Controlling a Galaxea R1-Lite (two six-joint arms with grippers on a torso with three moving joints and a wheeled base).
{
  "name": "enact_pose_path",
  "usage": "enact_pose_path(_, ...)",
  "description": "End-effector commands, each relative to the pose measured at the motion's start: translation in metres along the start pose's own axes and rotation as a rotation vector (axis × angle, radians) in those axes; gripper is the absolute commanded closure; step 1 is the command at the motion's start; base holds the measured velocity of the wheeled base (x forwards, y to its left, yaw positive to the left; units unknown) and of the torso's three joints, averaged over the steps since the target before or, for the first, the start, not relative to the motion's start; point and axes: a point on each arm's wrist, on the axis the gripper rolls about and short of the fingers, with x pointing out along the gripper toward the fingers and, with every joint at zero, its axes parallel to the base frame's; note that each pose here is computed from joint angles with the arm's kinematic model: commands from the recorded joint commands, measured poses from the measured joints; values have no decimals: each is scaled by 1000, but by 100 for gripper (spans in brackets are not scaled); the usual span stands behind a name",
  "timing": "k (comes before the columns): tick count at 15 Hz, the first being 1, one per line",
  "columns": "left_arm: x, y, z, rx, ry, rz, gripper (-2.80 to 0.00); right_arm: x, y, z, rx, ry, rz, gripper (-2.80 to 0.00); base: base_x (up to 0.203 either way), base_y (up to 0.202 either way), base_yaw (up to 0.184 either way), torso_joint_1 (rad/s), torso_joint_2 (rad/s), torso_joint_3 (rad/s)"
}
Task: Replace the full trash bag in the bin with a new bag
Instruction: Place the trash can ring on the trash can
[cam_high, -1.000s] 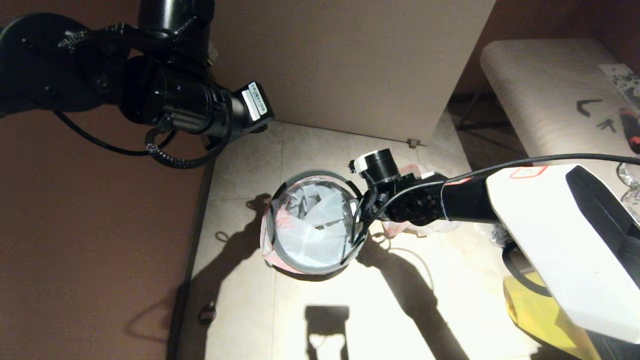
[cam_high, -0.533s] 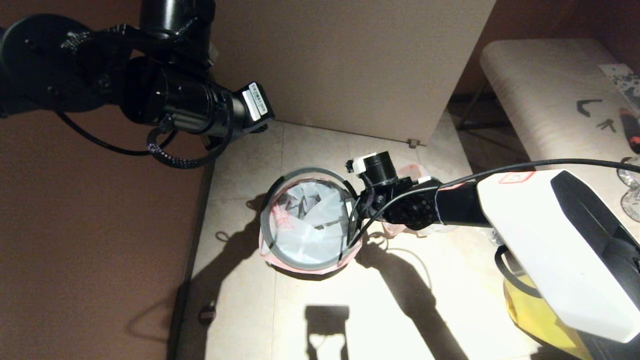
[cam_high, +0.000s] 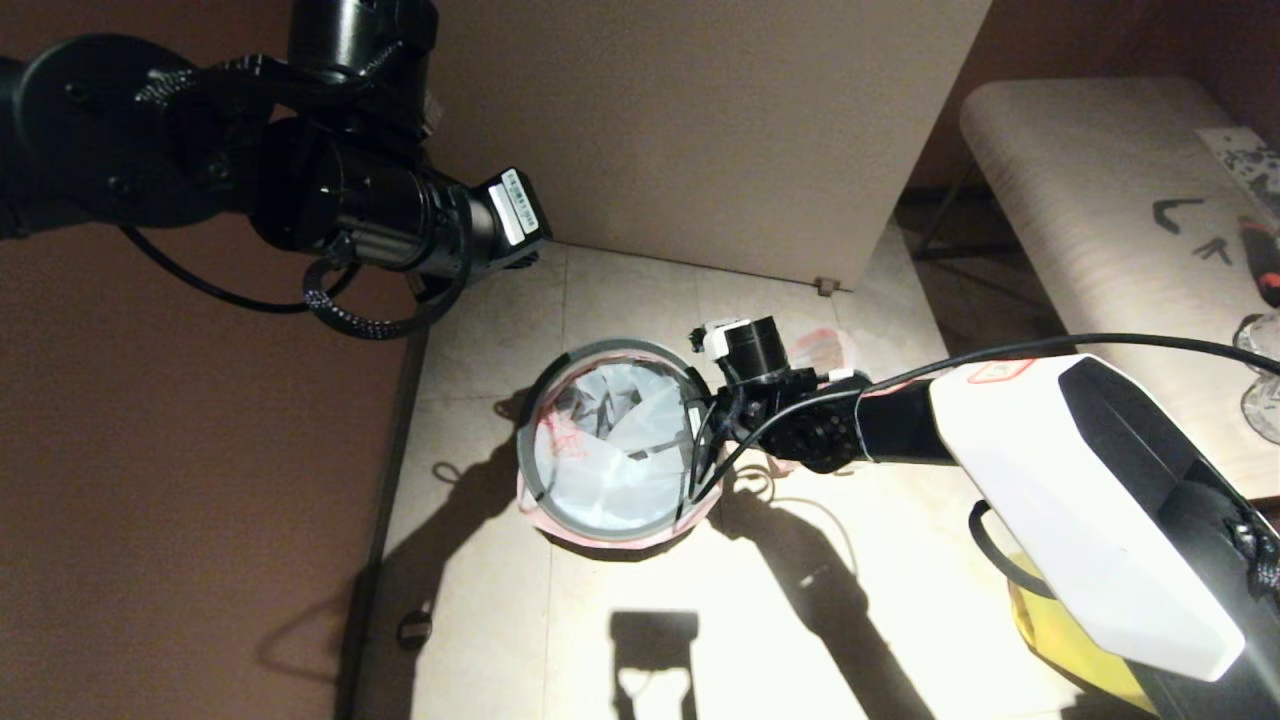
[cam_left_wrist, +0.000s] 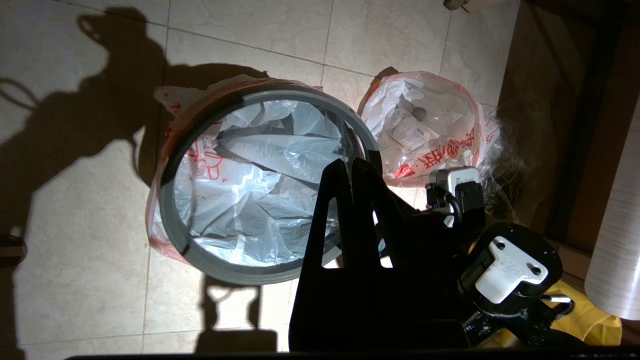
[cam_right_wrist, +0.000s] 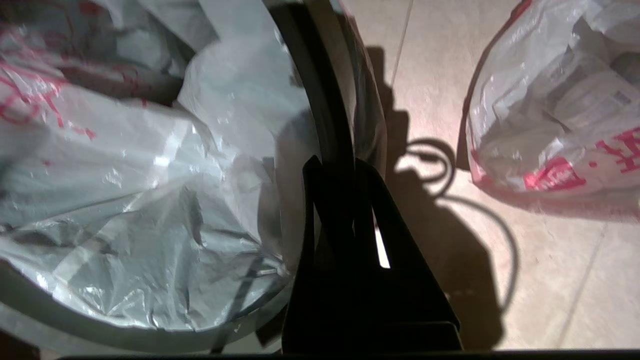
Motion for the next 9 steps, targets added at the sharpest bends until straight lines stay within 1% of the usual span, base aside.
enact_pose_path(1, 0, 0, 0, -4, 1, 4, 0, 9, 2, -9, 3, -9, -1, 0, 0, 0, 0, 0, 0, 0)
enact_pose_path(3, 0, 1, 0, -4, 0, 5, 0, 17, 3, -18, 0, 1, -6, 0, 0, 0, 0, 0, 0, 0)
enact_pose_path(5, 0, 1, 0, -4, 0, 6, 0, 19, 1, -19, -2, 4, -14, 0, 0, 0, 0, 0, 0, 0)
enact_pose_path(7, 1, 0, 0, -3, 2, 4, 0, 20, -2, -19, -23, 5, -24, 0, 0, 0, 0, 0, 0, 0)
enact_pose_path(9, 0, 0, 0, -4, 1, 3, 0, 25, -3, -25, -44, 11, -52, 0, 0, 0, 0, 0, 0, 0)
